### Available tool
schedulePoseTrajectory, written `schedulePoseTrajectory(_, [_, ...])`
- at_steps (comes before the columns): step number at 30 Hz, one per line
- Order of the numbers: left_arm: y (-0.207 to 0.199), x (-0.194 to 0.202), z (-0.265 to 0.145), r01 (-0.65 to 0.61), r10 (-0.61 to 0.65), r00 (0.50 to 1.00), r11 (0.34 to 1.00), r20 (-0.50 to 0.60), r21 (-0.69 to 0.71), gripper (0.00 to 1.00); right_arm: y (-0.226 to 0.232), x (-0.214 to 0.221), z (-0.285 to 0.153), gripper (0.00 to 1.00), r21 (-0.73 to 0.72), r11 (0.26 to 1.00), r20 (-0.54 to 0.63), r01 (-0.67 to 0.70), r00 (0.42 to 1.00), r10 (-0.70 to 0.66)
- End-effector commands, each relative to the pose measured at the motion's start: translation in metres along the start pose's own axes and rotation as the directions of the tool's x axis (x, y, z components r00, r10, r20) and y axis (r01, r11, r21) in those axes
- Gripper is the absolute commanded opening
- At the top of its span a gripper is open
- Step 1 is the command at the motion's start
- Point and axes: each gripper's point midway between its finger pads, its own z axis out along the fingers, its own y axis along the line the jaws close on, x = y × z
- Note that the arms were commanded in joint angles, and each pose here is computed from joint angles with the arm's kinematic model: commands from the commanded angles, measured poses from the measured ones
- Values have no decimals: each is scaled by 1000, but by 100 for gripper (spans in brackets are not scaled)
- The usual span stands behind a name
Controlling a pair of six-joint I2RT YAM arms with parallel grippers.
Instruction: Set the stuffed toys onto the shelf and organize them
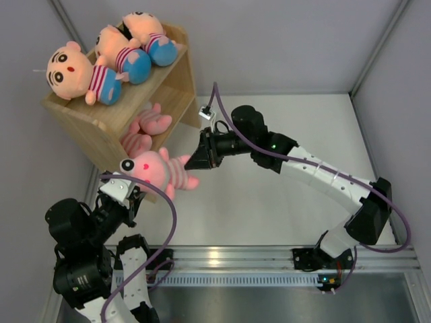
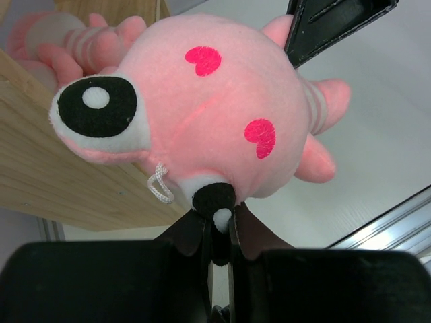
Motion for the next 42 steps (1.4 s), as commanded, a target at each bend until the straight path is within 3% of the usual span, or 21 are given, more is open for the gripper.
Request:
schedulePoseTrajectory(1, [6,-10,3,-25,26,999,1000,35,-14,0,15,-21,-2,16,-7,999,101,42,994,-41])
schedulePoseTrajectory(3, [7,-8,2,-33,34,999,999,31,-26,11,16,-27,-5,0,-7,999,130,33,991,-32])
schedulePoseTrajectory(11, [6,-9,1,-42,43,998,999,36,-29,10,4,-35,-20,0,18,1000,210,-15,978,11])
schedulePoseTrajectory(12, [7,-9,1,-44,45,998,999,36,-31,19,3,-35,-22,0,21,1000,214,-15,977,10])
schedulePoseTrajectory(14, [7,-8,0,-44,45,998,998,34,-35,58,3,-35,-24,0,25,1000,218,-16,976,10])
schedulePoseTrajectory(15, [7,-9,0,-46,48,998,998,35,-38,89,2,-34,-26,0,33,999,223,-24,975,16])
schedulePoseTrajectory(16, [8,-8,-1,-45,47,998,998,34,-45,99,-1,-36,-28,0,43,998,230,-34,973,23])
schedulePoseTrajectory(21, [18,-10,-5,-53,56,998,993,20,-109,99,-31,-38,-44,0,88,977,290,-194,943,161])
schedulePoseTrajectory(24, [35,-11,-11,-48,46,999,976,-10,-211,99,-60,-51,-68,0,164,947,389,-276,900,195])
schedulePoseTrajectory(30, [74,-21,-37,-19,4,999,888,-34,-459,98,-78,-92,-114,0,198,935,555,-296,820,142])
schedulePoseTrajectory(32, [96,-18,-50,-30,-4,998,813,-57,-581,98,-79,-105,-125,0,197,936,595,-291,795,122])
schedulePoseTrajectory(33, [113,-11,-63,-41,-28,995,741,-91,-670,98,-76,-114,-131,0,190,937,619,-293,777,117])
schedulePoseTrajectory(37, [145,-1,-90,-109,-39,986,570,-160,-814,98,-75,-145,-150,0,186,937,709,-295,701,80])
schedulePoseTrajectory(42, [167,-2,-97,-163,-27,979,485,-201,-859,99,-81,-183,-140,0,134,947,752,-291,653,95])
